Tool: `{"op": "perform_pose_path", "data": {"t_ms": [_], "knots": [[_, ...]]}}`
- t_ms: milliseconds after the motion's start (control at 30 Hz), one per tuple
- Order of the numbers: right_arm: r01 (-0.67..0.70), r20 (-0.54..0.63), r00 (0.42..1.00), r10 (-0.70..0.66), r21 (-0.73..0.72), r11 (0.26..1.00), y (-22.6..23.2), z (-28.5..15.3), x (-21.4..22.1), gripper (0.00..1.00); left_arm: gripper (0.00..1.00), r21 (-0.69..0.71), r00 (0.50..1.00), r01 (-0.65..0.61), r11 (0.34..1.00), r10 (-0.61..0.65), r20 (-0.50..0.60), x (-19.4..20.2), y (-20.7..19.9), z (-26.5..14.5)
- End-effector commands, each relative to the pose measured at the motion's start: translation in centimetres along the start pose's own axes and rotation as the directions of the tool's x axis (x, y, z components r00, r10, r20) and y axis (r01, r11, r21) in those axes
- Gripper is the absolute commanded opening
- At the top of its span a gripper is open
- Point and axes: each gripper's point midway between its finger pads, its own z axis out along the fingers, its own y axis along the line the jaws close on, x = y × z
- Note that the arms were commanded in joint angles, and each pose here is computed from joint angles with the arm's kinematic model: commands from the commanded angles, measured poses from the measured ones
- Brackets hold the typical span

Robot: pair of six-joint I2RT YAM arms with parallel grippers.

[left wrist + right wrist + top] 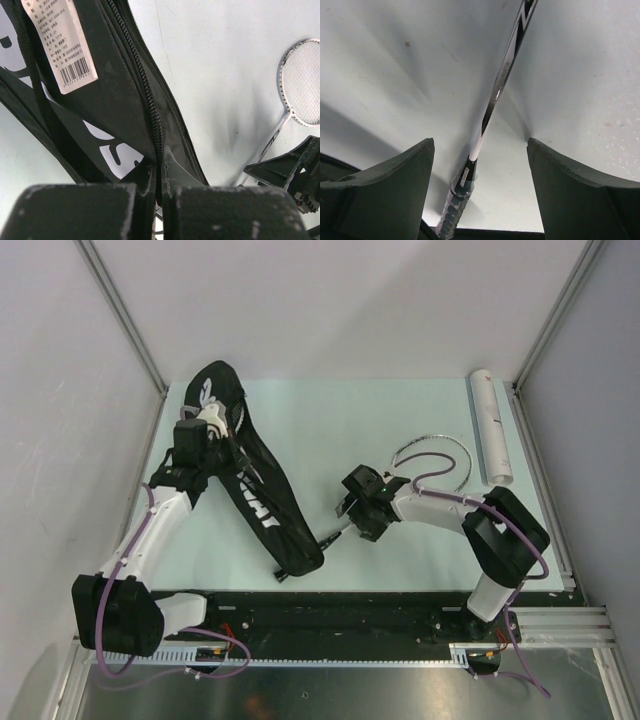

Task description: Pack up the badminton gear

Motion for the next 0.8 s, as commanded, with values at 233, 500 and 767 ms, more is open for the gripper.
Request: {"op": "perform_pose_path", "data": {"t_ms": [233,500,767], "knots": [[-0.068,0.087,0.994,0.059,0.110,0.992,0.3,2.4,-1.1,0.61,0.00,0.036,0.992,-0.071,0.997,0.066,0.111,-2.6,-1.2,-1.0],[0.038,-0.022,0.999,-0.033,0.310,0.950,-1.7,4.1,0.3,0.51,0.00,0.022,0.990,-0.077,0.997,0.073,0.123,-2.8,-1.0,-1.2],[0.249,-0.001,0.966,-0.260,0.298,0.921,-2.0,5.1,-1.7,0.00,0.01,0.005,0.990,-0.088,0.996,0.087,0.110,-2.7,-0.5,-0.7]]}}
